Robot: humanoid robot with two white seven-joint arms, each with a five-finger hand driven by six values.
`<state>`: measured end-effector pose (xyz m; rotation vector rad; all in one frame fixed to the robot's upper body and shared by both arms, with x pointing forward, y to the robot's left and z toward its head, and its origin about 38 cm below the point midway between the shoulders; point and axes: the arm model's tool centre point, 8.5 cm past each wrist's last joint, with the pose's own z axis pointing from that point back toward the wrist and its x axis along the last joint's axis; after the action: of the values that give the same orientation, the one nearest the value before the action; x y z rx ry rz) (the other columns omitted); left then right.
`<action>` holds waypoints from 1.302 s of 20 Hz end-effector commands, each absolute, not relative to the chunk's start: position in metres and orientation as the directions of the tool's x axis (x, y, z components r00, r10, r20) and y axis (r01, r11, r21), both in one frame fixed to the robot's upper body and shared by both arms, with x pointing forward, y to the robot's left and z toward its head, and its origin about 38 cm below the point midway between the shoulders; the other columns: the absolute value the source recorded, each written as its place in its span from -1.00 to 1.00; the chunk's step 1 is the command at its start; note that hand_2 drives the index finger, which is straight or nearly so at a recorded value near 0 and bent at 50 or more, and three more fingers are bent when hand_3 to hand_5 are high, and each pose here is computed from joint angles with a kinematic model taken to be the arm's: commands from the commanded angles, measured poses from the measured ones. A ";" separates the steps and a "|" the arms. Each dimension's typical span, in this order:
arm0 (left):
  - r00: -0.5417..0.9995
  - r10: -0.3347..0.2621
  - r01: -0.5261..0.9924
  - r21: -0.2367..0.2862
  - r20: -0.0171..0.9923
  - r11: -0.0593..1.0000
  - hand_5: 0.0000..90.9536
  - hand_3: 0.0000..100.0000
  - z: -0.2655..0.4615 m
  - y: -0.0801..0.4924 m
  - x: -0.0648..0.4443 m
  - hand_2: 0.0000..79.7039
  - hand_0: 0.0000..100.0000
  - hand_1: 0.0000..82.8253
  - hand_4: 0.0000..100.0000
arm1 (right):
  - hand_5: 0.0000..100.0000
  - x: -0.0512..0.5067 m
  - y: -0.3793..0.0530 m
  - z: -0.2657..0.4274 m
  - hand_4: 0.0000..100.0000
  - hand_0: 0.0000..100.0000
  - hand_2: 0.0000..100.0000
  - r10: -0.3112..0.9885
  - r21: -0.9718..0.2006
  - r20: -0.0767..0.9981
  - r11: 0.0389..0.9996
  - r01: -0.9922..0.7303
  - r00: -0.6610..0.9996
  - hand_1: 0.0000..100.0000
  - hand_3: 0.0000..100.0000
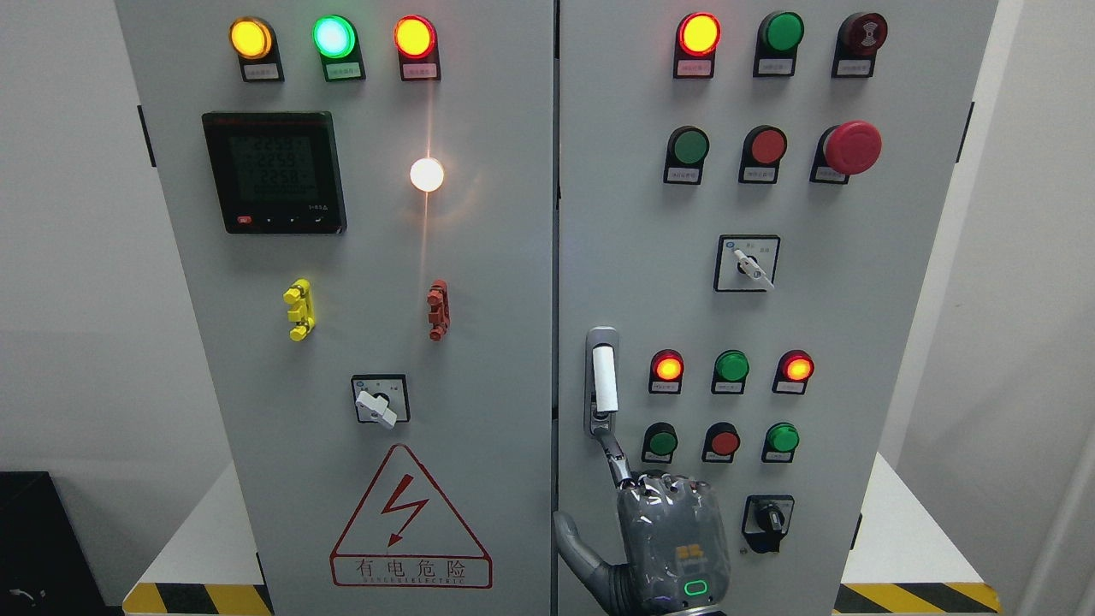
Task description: Release door handle
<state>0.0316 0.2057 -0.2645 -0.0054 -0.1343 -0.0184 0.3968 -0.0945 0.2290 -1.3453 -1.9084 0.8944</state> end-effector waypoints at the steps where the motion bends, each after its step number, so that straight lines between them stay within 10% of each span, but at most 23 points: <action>1: 0.993 -0.016 0.017 -0.004 0.118 1.000 -1.00 -1.00 -0.265 0.206 0.021 -1.00 -0.76 0.34 -1.00 | 1.00 0.380 -0.099 0.236 1.00 -0.28 -0.34 0.951 -0.793 0.122 0.266 0.548 -0.286 -0.53 1.00; 9: 0.993 -0.018 0.018 -0.004 0.118 1.000 -1.00 -1.00 -0.265 0.206 0.021 -1.00 -0.76 0.34 -1.00 | 1.00 0.365 -0.107 0.250 0.98 -0.08 0.22 0.947 -0.793 0.145 0.284 0.539 -0.286 -0.47 1.00; 26: 0.993 -0.018 0.018 -0.004 0.116 1.000 -1.00 -1.00 -0.265 0.206 0.020 -1.00 -0.76 0.34 -1.00 | 0.90 0.369 -0.112 0.268 0.88 -0.29 0.59 0.949 -0.811 0.147 0.277 0.516 -0.278 -0.67 1.00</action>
<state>0.0315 0.2058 -0.2645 -0.0053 -0.1340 -0.0185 0.3705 -0.1083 0.2518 -1.2976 -1.8861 0.8926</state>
